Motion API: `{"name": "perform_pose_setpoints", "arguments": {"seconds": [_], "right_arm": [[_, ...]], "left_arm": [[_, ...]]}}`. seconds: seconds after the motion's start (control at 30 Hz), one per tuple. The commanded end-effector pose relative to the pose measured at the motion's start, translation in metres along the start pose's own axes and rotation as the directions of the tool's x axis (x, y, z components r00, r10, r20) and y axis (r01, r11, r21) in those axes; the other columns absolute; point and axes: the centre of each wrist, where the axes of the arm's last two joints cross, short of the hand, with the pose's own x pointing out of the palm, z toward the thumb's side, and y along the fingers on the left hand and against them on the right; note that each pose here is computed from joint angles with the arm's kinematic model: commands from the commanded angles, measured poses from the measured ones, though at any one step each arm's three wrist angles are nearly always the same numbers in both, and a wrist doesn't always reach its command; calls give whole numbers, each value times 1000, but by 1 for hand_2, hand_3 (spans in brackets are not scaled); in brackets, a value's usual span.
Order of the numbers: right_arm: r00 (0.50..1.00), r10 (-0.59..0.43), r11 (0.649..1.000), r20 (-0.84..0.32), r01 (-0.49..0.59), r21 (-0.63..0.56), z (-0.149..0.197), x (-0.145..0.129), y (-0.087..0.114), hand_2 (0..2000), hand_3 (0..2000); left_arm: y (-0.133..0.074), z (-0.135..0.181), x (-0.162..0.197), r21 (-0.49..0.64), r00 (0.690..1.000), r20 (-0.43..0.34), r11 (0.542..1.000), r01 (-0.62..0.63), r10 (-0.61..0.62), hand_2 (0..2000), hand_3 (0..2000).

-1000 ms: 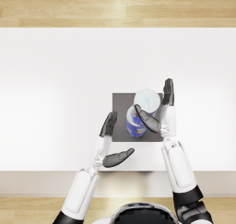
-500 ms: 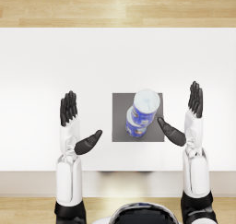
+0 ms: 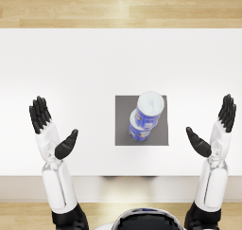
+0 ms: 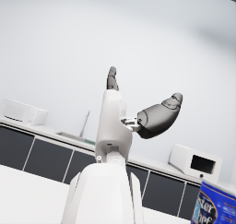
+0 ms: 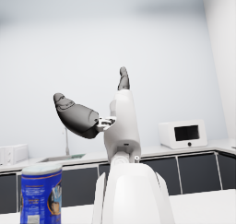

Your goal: Pick up the blue can on the left and place it in the middle, then pick up the blue can on the right and place it on top of the can in the middle

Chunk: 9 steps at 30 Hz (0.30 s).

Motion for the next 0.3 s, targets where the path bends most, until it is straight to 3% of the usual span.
{"name": "perform_pose_setpoints", "arguments": {"seconds": [0.03, 0.3], "right_arm": [[1000, -2, 1000, -1, 2, 1, 0, 0, 0, 0, 0], [1000, -5, 1000, -2, 5, 2, -1, -1, 1, 0, 0]], "left_arm": [[0, 0, 0, 0, 1000, 0, 1000, -1, 1, 0, 0], [0, 0, -1, -1, 1000, -1, 1000, -5, 5, 0, 0]]}}
